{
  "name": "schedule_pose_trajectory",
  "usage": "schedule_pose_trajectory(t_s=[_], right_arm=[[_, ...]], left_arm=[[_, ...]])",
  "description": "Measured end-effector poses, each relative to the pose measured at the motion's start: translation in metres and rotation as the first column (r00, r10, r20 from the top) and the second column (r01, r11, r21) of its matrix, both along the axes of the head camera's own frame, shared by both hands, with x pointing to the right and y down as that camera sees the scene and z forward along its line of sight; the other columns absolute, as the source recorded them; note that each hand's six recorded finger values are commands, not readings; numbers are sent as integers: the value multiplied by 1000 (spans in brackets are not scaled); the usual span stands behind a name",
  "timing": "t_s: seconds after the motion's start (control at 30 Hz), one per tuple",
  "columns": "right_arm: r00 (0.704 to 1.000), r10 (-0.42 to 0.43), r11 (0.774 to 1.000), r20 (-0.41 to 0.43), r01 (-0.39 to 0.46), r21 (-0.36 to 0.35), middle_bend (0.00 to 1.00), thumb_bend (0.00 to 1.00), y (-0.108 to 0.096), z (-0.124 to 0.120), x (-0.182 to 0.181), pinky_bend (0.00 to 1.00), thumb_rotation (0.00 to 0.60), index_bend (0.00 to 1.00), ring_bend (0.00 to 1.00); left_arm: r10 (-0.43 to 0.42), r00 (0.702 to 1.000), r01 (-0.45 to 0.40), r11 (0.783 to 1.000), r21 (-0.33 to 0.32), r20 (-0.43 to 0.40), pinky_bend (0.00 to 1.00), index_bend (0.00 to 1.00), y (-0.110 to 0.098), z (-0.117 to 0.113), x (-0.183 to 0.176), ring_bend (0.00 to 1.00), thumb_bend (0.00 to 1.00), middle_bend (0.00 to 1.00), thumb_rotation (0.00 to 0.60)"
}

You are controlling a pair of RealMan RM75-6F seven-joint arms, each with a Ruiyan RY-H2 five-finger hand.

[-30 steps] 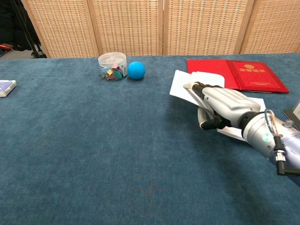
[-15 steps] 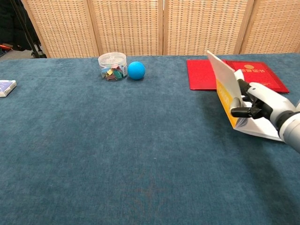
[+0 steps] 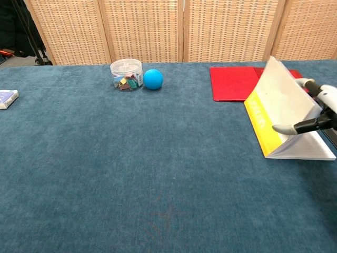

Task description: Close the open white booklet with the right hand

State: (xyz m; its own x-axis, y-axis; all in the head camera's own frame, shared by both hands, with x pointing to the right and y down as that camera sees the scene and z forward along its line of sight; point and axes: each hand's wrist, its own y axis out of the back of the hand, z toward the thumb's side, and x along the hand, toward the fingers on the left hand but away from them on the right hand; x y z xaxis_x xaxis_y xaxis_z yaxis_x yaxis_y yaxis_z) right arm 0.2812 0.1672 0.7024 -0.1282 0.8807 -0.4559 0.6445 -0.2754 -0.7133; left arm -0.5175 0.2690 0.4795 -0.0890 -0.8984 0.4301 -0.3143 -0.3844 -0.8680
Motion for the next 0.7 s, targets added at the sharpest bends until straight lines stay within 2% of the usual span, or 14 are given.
schedule_pose_trajectory(t_s=[0.1,0.2,0.23,0.33,0.5,0.6,0.7], right_arm=[[994,-12,997,-106,21,76,0,0,-4,-11,8,0,600,0,0],[968,-17,982,-251,63,176,0,0,-11,-30,16,0,600,0,0],[950,-14,971,-312,86,221,0,0,-14,-40,19,0,600,0,0],[911,-7,937,-412,150,316,0,0,-18,-66,21,0,600,0,0],[897,-48,903,-439,227,364,0,0,-16,-95,14,0,600,0,0],[886,-114,877,-449,302,374,0,0,-11,-117,8,0,600,0,0],[846,-192,841,-497,403,362,0,0,-3,-140,10,0,600,0,0]], left_arm=[[2,1000,-2,1000,3,0,0,0,0,0,1,0,0,0,600],[8,1000,-8,1000,8,-3,0,0,1,-1,2,0,0,0,600],[10,1000,-10,1000,10,-4,0,0,1,-2,2,0,0,0,600],[12,1000,-12,1000,14,-6,0,0,1,-2,2,0,0,0,600],[19,1000,-19,1000,16,-7,0,0,3,-3,4,0,0,0,600],[21,1000,-20,1000,19,-8,0,0,4,-4,4,0,0,0,600],[17,1000,-17,1000,27,-6,0,0,4,-5,3,0,0,0,600]])
